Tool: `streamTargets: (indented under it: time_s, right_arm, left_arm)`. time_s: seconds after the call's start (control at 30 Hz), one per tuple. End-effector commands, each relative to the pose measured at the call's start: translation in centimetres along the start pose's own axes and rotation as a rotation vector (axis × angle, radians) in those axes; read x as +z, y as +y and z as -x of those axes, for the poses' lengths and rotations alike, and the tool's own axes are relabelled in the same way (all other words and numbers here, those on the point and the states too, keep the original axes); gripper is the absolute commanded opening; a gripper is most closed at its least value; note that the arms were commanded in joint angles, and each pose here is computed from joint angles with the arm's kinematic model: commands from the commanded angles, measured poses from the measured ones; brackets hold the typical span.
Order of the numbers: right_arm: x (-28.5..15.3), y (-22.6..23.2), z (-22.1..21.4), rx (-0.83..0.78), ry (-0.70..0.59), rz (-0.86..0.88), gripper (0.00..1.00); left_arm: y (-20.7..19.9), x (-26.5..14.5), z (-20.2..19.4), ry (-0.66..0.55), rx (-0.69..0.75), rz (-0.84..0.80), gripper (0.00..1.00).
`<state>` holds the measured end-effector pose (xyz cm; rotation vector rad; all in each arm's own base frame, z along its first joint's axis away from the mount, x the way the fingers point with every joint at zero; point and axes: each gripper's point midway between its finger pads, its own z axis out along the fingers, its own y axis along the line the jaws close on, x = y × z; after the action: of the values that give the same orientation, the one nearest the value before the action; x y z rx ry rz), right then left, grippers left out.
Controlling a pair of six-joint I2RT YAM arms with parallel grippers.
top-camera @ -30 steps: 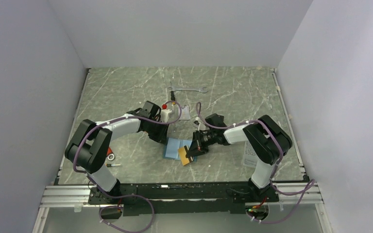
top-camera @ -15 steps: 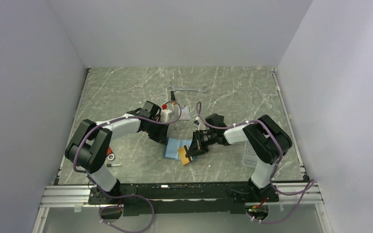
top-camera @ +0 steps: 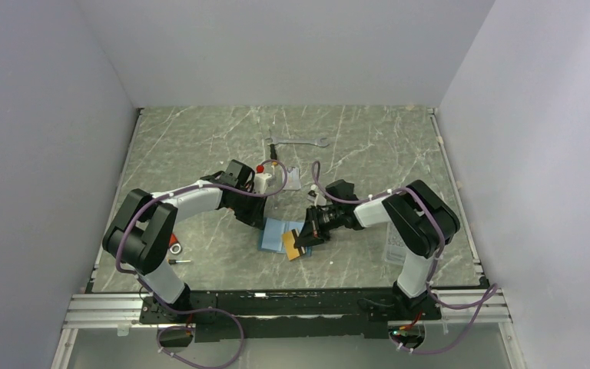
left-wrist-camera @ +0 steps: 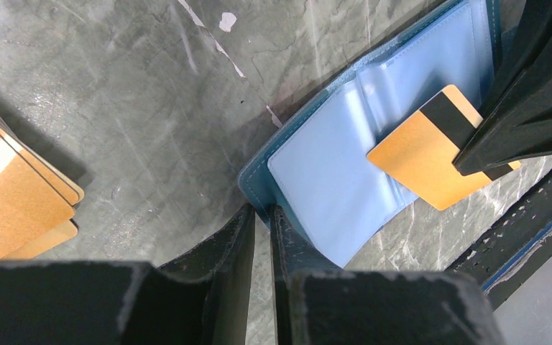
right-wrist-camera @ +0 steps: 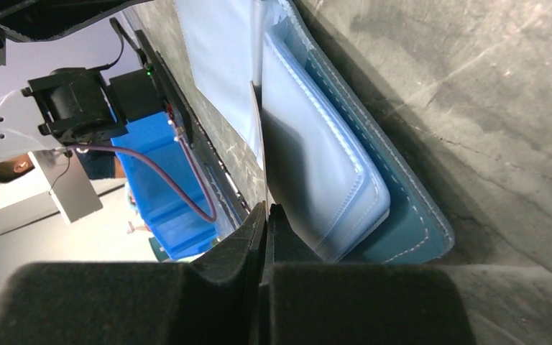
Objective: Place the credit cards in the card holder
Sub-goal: Insert the credit card into the card holder.
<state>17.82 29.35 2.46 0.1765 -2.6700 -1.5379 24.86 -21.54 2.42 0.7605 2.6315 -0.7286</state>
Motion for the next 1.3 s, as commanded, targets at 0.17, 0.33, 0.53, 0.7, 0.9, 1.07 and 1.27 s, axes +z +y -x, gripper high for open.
streamTargets:
  time_s: [0.17, 0.33, 0.53, 0.7, 0.9, 1.07, 1.27]
  right_arm:
    - [0.5, 0.1, 1.7, -0.014, -0.035, 0.005, 0.00]
    - [0.8, -0.1, 2.3, -0.009, -0.047, -0.001, 0.00]
    - [1.1, -0.5, 2.9, -0.006, -0.062, -0.020, 0.00]
    - [1.1, -0.8, 3.1, -0.004, -0.075, -0.036, 0.00]
    - [1.6, -0.9, 4.1, 0.002, -0.113, -0.057, 0.00]
    - [1.7, -1.0, 5.1, 0.016, -0.183, -0.083, 0.00]
    - [2.8, -1.0, 4.8, 0.019, -0.202, -0.100, 0.00]
  left_arm:
    - [-0.6, -0.5, 1.1, -0.038, 0.026, -0.011, 0.18]
    - [-0.8, -0.5, 1.1, -0.040, 0.032, -0.016, 0.18]
    - [-0.9, -0.5, 1.0, -0.039, 0.035, -0.020, 0.17]
    - [-1.1, -0.5, 1.0, -0.040, 0.038, -0.024, 0.17]
    - [-1.3, -0.6, 0.9, -0.041, 0.041, -0.031, 0.17]
    - [-1.6, -0.6, 0.6, -0.044, 0.033, -0.050, 0.17]
    - [-2.1, -0.5, 0.1, -0.037, 0.019, -0.078, 0.17]
